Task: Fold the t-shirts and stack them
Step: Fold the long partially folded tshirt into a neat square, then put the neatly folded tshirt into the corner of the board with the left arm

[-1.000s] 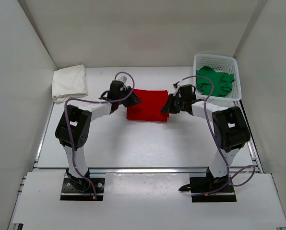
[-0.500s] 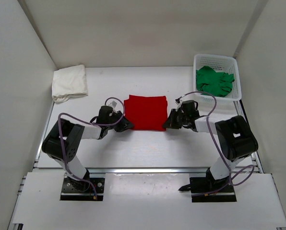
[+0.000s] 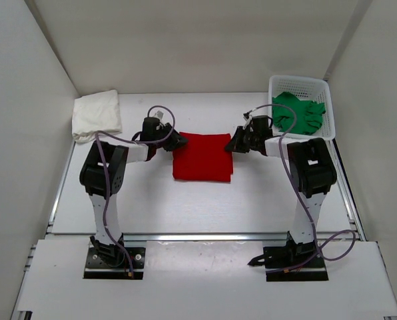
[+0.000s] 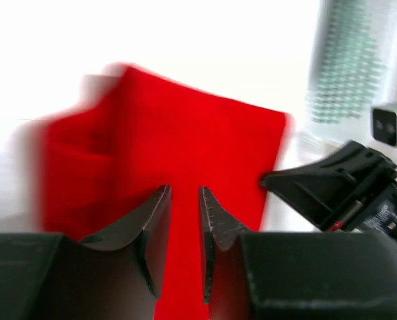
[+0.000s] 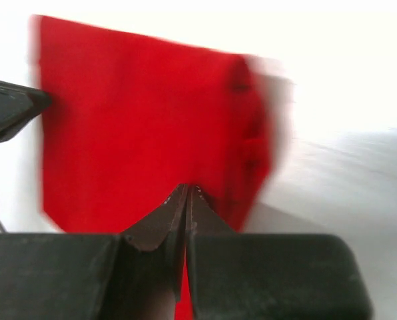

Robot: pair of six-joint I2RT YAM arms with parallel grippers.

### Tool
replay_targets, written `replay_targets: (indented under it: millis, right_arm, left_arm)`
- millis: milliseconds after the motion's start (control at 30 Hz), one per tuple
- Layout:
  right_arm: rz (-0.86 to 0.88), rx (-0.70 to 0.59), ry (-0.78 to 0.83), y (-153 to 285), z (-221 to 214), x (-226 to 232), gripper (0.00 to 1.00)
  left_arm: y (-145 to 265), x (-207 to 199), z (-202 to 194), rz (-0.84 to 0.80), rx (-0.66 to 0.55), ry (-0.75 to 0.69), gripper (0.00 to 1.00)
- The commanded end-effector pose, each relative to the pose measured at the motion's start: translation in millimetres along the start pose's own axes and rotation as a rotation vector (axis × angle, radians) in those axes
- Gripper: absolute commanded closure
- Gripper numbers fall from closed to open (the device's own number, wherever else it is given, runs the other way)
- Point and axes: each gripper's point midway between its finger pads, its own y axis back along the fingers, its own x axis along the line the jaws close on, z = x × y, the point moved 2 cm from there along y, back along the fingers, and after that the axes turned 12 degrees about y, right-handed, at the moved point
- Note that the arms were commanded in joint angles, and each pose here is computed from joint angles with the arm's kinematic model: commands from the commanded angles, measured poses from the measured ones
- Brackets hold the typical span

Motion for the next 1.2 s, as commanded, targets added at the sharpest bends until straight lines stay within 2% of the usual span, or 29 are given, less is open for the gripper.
replay_targets:
  millis: [0, 100, 200, 267, 333, 400, 433, 467, 500, 600, 667, 700, 733, 767, 800, 867, 933, 1033, 1167]
  right_arm:
    - [-0.012, 0.032, -0.044, -10, -9, -21, 1.0]
    - [-0.005, 0.048, -0.053, -13, -12, -25, 1.0]
    - [0.006, 0.035, -0.023, -12, -5, -17, 1.0]
    - [0.029, 0.018, -0.003, -7, 6, -4, 1.0]
    - [0.036, 0.005, 0.016, 0, 15, 6, 0.96]
    - [0.065, -0.024, 0.055, 10, 28, 25, 0.78]
    - [0.069, -0.035, 0.066, 16, 32, 31, 0.69]
    - [0.091, -0.068, 0.098, 24, 42, 45, 0.64]
    - [0.084, -0.053, 0.091, 26, 33, 45, 0.59]
    - [0.099, -0.11, 0.131, 52, 33, 64, 0.5]
    - [0.114, -0.108, 0.112, 61, 10, 66, 0.49]
    - [0.124, -0.134, 0.108, 70, 12, 70, 0.49]
    - [0.123, -0.125, 0.103, 74, -3, 65, 0.48]
    - [0.129, -0.123, 0.105, 80, -14, 67, 0.48]
    - [0.138, -0.156, 0.109, 88, -12, 72, 0.48]
    - [0.129, -0.147, 0.099, 97, -35, 65, 0.47]
    - [0.131, -0.174, 0.09, 109, -39, 64, 0.46]
    - [0.121, -0.179, 0.074, 116, -52, 55, 0.46]
    - [0.122, -0.18, 0.073, 121, -58, 53, 0.46]
  left_arm:
    - [-4, 35, 14, 0.09, 0.008, 0.069, 0.67]
    - [0, 48, 22, 0.075, 0.012, 0.107, 0.66]
    - [7, 28, 25, 0.004, 0.003, 0.105, 0.66]
    - [18, 0, 34, -0.047, -0.037, 0.072, 0.64]
    - [30, -12, 39, -0.047, -0.075, 0.031, 0.59]
    - [45, -18, 44, -0.018, -0.119, -0.036, 0.44]
    - [48, -13, 46, 0.01, -0.143, -0.077, 0.29]
    - [55, -4, 44, 0.046, -0.141, -0.082, 0.14]
    - [59, -3, 45, 0.063, -0.147, -0.111, 0.01]
    - [71, 27, 39, 0.097, -0.139, -0.109, 0.02]
    - [75, 40, 34, 0.116, -0.116, -0.105, 0.02]
    - [77, 49, 27, 0.143, -0.099, -0.108, 0.01]
    - [77, 55, 23, 0.173, -0.084, -0.127, 0.05]
    - [76, 59, 27, 0.203, -0.094, -0.159, 0.19]
    - [77, 67, 17, 0.245, -0.063, -0.164, 0.22]
    - [76, 76, 12, 0.284, -0.045, -0.189, 0.23]
    - [67, 76, 2, 0.265, -0.006, -0.192, 0.18]
    - [49, 77, -20, 0.242, 0.102, -0.19, 0.15]
    - [33, 84, -34, 0.213, 0.151, -0.146, 0.26]
